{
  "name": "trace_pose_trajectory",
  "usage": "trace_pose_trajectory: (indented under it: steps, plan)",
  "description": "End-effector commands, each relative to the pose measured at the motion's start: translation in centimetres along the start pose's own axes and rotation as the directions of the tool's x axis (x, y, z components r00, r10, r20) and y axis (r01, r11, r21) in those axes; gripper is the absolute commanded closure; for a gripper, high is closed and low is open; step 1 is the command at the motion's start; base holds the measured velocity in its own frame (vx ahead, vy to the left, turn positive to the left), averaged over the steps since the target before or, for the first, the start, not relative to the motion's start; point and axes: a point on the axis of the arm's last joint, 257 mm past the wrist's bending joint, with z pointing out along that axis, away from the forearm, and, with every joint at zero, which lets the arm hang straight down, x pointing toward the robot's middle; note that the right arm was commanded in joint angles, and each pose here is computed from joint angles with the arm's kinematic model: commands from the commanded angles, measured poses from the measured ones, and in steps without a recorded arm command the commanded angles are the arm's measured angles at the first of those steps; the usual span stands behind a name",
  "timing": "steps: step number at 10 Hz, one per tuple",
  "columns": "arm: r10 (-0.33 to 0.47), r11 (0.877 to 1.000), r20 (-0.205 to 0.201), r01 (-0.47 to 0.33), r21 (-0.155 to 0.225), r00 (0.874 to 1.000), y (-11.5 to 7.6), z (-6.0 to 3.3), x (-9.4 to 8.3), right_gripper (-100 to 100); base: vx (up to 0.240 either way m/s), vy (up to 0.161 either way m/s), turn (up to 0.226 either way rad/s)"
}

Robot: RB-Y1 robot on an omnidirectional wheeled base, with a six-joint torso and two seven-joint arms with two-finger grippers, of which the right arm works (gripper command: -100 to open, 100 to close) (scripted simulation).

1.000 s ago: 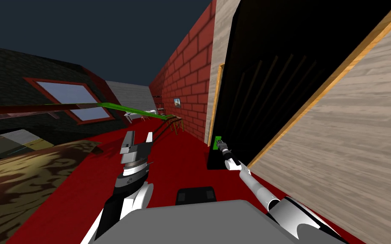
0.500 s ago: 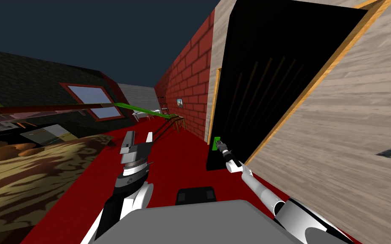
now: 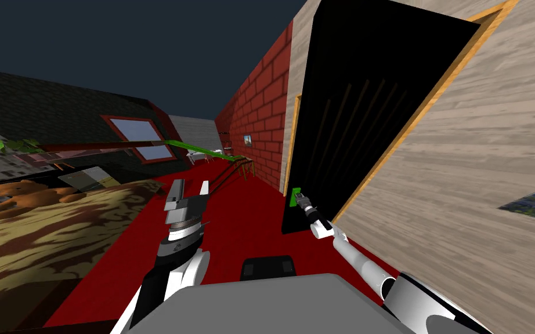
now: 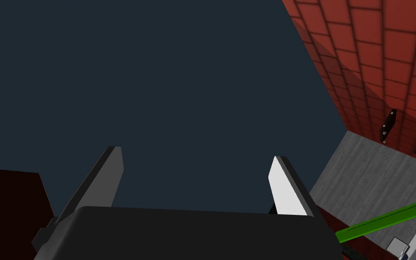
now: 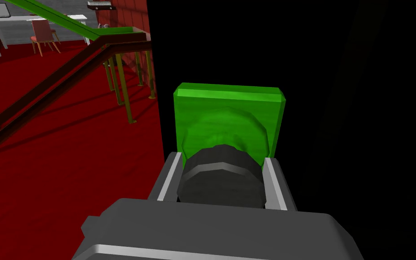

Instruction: Pull the door open

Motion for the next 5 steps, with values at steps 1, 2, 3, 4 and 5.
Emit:
trace_pose_trajectory:
  steps: [1, 2, 3, 4, 5]
  plan:
    - [0.001, 1.000, -0.001, -0.001, 0.023, 1.000, -0.6, -0.40, -0.1, 100, -0.184, -0.086, 0.072]
    - [0.000, 0.999, -0.003, 0.000, 0.040, 1.000, -0.9, -0.65, 0.0, 100, -0.194, -0.077, 0.060]
    - [0.000, 0.998, -0.004, 0.000, 0.058, 1.000, -1.3, -0.92, 0.1, 100, -0.191, -0.086, 0.069]
    - [0.001, 0.998, -0.005, 0.000, 0.066, 1.000, -1.5, -1.07, 0.1, 100, -0.166, -0.094, 0.056]
    - [0.001, 0.997, -0.005, -0.001, 0.083, 1.000, -1.8, -1.35, 0.1, 100, -0.155, -0.107, 0.057]
